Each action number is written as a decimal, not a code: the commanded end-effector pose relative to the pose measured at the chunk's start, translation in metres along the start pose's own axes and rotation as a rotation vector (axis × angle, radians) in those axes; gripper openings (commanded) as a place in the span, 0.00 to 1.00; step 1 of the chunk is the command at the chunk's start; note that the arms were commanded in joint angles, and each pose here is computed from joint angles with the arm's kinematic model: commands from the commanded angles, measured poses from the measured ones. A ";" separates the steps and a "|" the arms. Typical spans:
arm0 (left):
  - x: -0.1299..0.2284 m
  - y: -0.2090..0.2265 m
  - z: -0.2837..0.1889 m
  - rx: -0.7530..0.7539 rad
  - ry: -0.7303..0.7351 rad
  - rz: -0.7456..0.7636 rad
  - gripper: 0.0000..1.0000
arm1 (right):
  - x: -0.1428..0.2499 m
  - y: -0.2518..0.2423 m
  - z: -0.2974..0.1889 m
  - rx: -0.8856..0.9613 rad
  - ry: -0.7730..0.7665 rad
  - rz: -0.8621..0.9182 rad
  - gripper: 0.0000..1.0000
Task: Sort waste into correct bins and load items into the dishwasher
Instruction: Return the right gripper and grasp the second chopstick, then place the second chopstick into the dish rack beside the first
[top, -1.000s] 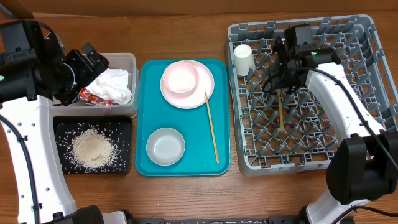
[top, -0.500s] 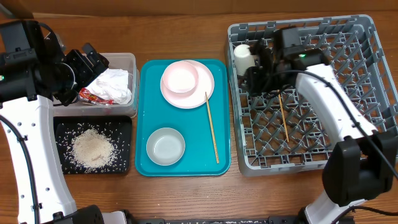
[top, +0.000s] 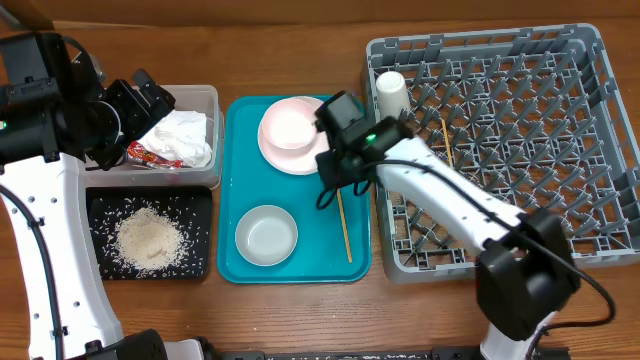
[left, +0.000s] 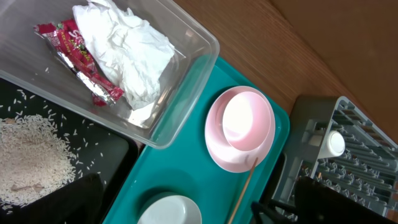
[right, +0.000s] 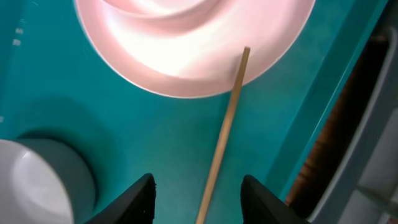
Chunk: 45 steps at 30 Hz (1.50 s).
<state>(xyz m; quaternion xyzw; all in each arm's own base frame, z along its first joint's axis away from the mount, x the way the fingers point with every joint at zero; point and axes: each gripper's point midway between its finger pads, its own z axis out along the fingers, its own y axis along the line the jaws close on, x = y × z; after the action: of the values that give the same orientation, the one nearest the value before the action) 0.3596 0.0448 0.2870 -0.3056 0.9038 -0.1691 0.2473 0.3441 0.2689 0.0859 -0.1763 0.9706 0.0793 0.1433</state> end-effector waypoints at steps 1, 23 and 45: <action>-0.003 -0.007 -0.011 0.024 -0.029 0.013 1.00 | 0.007 -0.019 0.020 0.138 0.016 0.044 0.47; -0.003 -0.007 -0.011 0.024 -0.029 0.013 1.00 | 0.030 -0.015 0.058 0.111 0.164 0.046 0.04; -0.003 -0.007 -0.011 0.024 -0.029 0.013 1.00 | -0.053 -0.167 -0.124 0.180 -0.089 0.136 0.04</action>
<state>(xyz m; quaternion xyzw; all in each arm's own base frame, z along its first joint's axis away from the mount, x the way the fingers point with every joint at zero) 0.3596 0.0449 0.2870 -0.3057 0.9038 -0.1689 0.2473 0.4158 0.1397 0.2122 -0.0752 0.9742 0.0354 0.2098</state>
